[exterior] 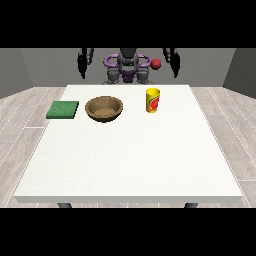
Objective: Pick the cup and pour the ball into the bowl, then pick the bowl and place it on the pad
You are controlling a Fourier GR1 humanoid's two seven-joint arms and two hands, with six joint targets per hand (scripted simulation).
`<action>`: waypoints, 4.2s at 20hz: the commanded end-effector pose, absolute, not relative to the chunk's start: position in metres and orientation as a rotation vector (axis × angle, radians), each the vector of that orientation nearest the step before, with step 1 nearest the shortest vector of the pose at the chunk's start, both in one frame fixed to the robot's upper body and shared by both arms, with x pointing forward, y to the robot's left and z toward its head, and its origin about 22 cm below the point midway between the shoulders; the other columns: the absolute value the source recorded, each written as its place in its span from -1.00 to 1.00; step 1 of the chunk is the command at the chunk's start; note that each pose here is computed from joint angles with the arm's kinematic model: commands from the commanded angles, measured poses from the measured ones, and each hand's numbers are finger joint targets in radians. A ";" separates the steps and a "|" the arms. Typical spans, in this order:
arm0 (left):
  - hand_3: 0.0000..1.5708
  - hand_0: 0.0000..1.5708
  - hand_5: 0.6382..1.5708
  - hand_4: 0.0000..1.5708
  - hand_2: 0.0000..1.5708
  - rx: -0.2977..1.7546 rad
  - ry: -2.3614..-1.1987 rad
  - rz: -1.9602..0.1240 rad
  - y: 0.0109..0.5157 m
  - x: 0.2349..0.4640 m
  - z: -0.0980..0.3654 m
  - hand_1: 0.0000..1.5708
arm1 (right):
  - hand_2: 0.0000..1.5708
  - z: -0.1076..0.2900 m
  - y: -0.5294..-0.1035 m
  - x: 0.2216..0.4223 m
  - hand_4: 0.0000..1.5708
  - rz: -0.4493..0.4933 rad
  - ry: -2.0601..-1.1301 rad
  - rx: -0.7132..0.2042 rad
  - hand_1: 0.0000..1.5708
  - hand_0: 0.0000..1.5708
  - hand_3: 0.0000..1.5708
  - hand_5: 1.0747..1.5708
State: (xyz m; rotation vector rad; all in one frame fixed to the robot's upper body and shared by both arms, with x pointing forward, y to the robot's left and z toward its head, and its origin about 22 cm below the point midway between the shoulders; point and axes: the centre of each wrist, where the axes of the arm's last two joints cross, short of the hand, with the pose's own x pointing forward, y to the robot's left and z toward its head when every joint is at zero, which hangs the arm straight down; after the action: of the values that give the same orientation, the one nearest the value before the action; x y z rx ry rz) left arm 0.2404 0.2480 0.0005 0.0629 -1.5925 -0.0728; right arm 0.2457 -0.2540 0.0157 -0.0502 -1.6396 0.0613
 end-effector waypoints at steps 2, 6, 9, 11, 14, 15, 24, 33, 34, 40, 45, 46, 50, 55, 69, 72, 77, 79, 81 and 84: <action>-1.00 -1.00 0.99 -0.16 -1.00 0.085 -1.614 -0.092 0.255 0.241 0.020 -1.00 | -1.00 0.035 -0.257 0.246 0.11 0.073 -1.662 -0.061 -1.00 -1.00 -1.00 0.85; -1.00 -1.00 0.99 -0.16 -1.00 0.091 -1.597 -0.091 0.259 0.241 0.031 -1.00 | -1.00 0.046 -0.263 0.246 0.11 0.088 -1.633 -0.087 -1.00 -1.00 -1.00 0.85; -1.00 -1.00 0.98 -0.19 -1.00 -0.099 -1.380 0.095 0.224 0.228 0.033 -1.00 | -1.00 0.036 -0.265 0.222 0.10 -0.094 -1.366 0.004 -1.00 -1.00 -1.00 0.85; -1.00 -1.00 0.99 -0.19 -1.00 -0.091 -1.343 0.107 0.221 0.224 0.047 -1.00 | -1.00 0.052 -0.249 0.222 0.10 -0.095 -1.335 -0.008 -1.00 -1.00 -1.00 0.84; -1.00 -1.00 0.98 -0.23 -1.00 -0.046 -1.396 0.129 0.209 0.229 0.075 -1.00 | -1.00 0.077 -0.258 0.212 0.05 -0.072 -1.357 0.006 -1.00 -1.00 -1.00 0.83; -1.00 -1.00 0.98 -0.24 -1.00 -0.053 -1.412 0.131 0.220 0.236 0.090 -1.00 | -1.00 0.083 -0.260 0.206 0.04 -0.058 -1.385 0.019 -1.00 -1.00 -1.00 0.87; -1.00 -1.00 0.94 -0.26 -1.00 -0.001 -1.789 0.064 0.196 0.278 0.100 -1.00 | -1.00 0.104 -0.231 0.241 -0.07 -0.046 -1.748 0.062 -1.00 -1.00 -1.00 0.91; -1.00 -1.00 0.81 -0.39 -1.00 0.066 -1.929 0.017 0.225 0.297 0.044 -1.00 | -1.00 0.098 -0.265 0.261 -0.13 -0.041 -1.888 0.054 -1.00 -1.00 -1.00 0.91; -1.00 -1.00 0.81 -0.48 -1.00 0.108 -1.933 0.007 0.227 0.293 0.034 -1.00 | -1.00 0.086 -0.277 0.256 -0.14 -0.053 -1.904 0.058 -1.00 -1.00 -1.00 0.90; -1.00 -1.00 0.74 -1.00 -1.00 0.088 -1.830 -0.028 0.229 0.308 -0.012 -1.00 | -1.00 0.070 -0.294 0.266 -0.15 -0.074 -1.845 0.051 -1.00 -1.00 -1.00 0.95; -1.00 -1.00 0.70 -0.82 -1.00 0.094 -1.784 -0.022 0.229 0.310 -0.046 -1.00 | -1.00 0.053 -0.292 0.259 -0.15 -0.051 -1.796 0.049 -1.00 -1.00 -1.00 0.96; -1.00 -1.00 0.70 -0.79 -1.00 0.078 -1.784 -0.041 0.232 0.318 -0.040 -1.00 | -1.00 0.058 -0.308 0.274 -0.15 -0.079 -1.805 0.008 -1.00 -1.00 -1.00 0.97; -1.00 -1.00 0.68 -0.76 -1.00 0.078 -1.755 -0.002 0.237 0.315 -0.061 -1.00 | -1.00 0.084 -0.321 0.274 -0.15 -0.067 -1.767 0.026 -1.00 -1.00 -1.00 0.97; -1.00 -1.00 0.92 -0.18 -1.00 0.099 -1.765 0.042 0.247 0.323 -0.073 -1.00 | -1.00 0.066 -0.332 0.268 -0.13 -0.038 -1.822 0.046 -1.00 -1.00 -1.00 0.98; 1.00 0.62 0.71 0.77 1.00 0.461 -1.725 -0.199 0.230 0.330 -0.076 0.62 | -1.00 0.085 -0.395 0.266 -0.19 -0.064 -1.757 0.050 -1.00 -1.00 -0.66 0.99; 1.00 0.64 0.73 0.80 1.00 0.551 -1.690 -0.299 0.217 0.346 -0.059 0.64 | -1.00 0.078 -0.388 0.266 -0.19 -0.060 -1.674 0.041 -1.00 -1.00 -0.58 0.98; 1.00 0.72 0.93 0.81 1.00 0.850 -1.668 -0.657 0.190 0.362 -0.046 0.72 | -1.00 0.059 -0.388 0.269 -0.18 -0.065 -1.634 0.058 -1.00 -1.00 -0.69 0.97; 1.00 0.74 0.91 0.85 1.00 0.951 -1.638 -0.801 0.185 0.368 -0.042 0.74 | -1.00 0.060 -0.389 0.275 -0.16 -0.071 -1.616 0.059 -1.00 -1.00 -0.75 0.97; 1.00 0.71 0.93 0.84 1.00 1.039 -1.619 -0.907 0.172 0.374 -0.037 0.71 | -1.00 0.052 -0.388 0.275 -0.15 -0.093 -1.613 0.048 -1.00 -1.00 -0.87 0.95; 1.00 0.73 0.95 0.83 1.00 1.047 -1.540 -1.024 0.123 0.384 -0.019 0.73 | -1.00 0.038 -0.409 0.271 -0.13 -0.141 -1.579 0.035 -1.00 -1.00 -1.00 0.95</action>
State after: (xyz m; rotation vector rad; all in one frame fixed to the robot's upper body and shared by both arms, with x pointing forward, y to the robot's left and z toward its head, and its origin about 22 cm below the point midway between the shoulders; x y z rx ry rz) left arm 0.3738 0.1596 -0.0359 0.9413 -1.5930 -0.8662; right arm 0.2717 -0.3971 0.0510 0.0502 -1.6109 -0.0985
